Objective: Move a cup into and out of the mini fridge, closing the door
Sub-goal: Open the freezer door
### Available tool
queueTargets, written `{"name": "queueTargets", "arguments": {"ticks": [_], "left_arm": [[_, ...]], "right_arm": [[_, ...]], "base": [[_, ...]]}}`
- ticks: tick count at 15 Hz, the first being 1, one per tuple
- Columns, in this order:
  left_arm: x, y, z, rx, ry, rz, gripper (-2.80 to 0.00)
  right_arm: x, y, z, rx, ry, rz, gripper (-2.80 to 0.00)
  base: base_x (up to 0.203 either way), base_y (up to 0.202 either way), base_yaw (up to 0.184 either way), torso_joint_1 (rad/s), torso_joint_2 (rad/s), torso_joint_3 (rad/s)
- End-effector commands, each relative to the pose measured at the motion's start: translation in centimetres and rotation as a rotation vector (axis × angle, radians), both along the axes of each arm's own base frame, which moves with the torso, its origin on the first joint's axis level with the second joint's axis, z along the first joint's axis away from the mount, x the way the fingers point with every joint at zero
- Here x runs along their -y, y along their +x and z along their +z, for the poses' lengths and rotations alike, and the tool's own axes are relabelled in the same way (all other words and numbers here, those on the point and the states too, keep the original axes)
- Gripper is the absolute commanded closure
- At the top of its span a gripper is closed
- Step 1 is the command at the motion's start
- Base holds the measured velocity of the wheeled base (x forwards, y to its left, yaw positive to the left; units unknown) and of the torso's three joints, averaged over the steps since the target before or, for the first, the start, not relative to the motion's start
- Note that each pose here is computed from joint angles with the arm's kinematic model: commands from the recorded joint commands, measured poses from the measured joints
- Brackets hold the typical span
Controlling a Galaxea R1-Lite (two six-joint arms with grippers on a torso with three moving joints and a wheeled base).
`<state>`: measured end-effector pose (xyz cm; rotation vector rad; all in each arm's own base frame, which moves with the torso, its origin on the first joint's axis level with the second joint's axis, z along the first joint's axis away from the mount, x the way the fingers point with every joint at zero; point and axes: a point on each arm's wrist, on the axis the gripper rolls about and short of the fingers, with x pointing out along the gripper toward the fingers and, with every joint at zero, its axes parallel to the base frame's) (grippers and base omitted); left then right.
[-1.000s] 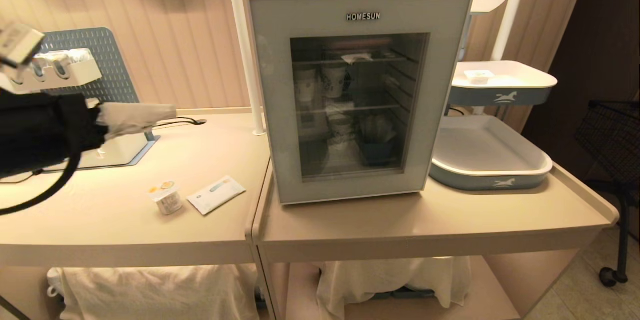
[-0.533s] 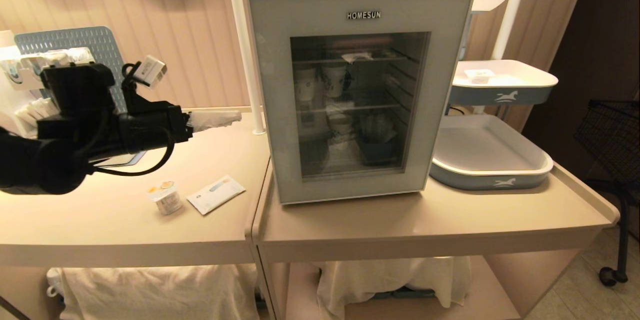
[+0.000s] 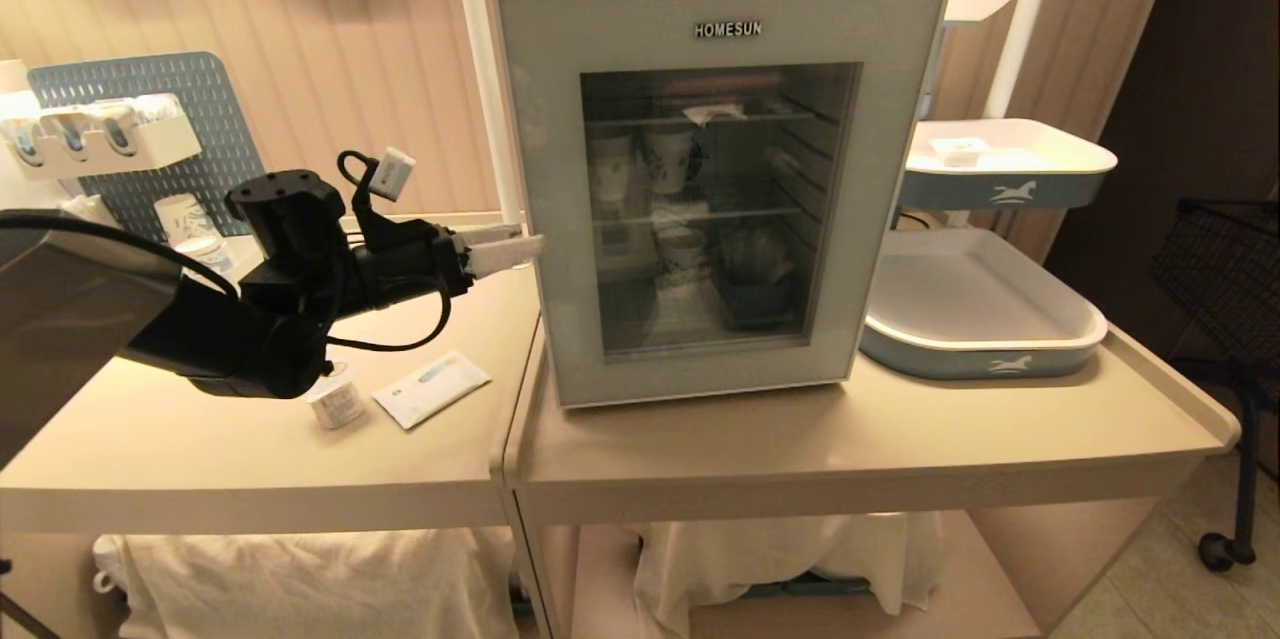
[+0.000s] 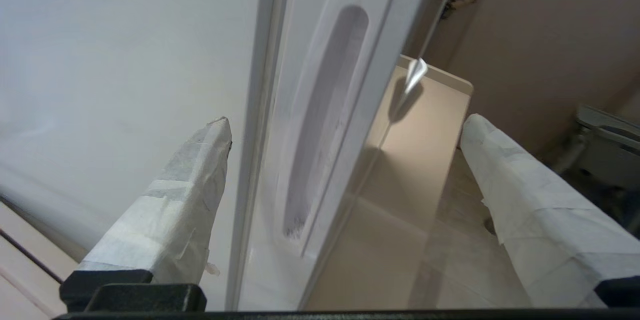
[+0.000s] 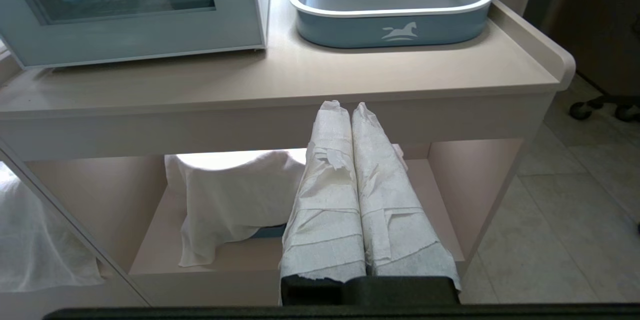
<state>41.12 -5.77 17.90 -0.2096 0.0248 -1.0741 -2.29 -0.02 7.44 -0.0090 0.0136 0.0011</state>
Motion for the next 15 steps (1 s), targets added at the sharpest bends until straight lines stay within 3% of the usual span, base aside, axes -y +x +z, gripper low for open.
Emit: {"name": "queueTargets", "arguments": {"ticks": [1,3,6,12,15], "left_arm": [[1.5,0.3,-0.6,0.008,-0.012,0.031,-2.8],[2.8,0.8,-1.1,0.02,-0.029,0.112,-2.8],[3.8,0.3,-1.5,0.005,-0.032,0.097,-2.8],[3.4,-0.2,-1.2,0.0,-0.027,0.094,-2.8],[2.2,-0.8,-0.2,0.009,-0.027,0.113,-2.8]], "right_arm": [[0.0,0.0,0.0,0.0,0.0,0.0,0.0],[0.0,0.0,0.0,0.0,0.0,0.002,0.0],[0.0,0.0,0.0,0.0,-0.001,0.0,0.0],[0.0,0.0,0.0,0.0,0.0,0.0,0.0],[0.0,0.0,0.0,0.0,0.0,0.0,0.0]], "base": [[0.0,0.0,0.0,0.0,0.0,0.0],[0.0,0.0,0.0,0.0,0.0,0.0],[0.0,0.0,0.0,0.0,0.0,0.0],[0.0,0.0,0.0,0.0,0.0,0.0],[0.0,0.0,0.0,0.0,0.0,0.0]]}}
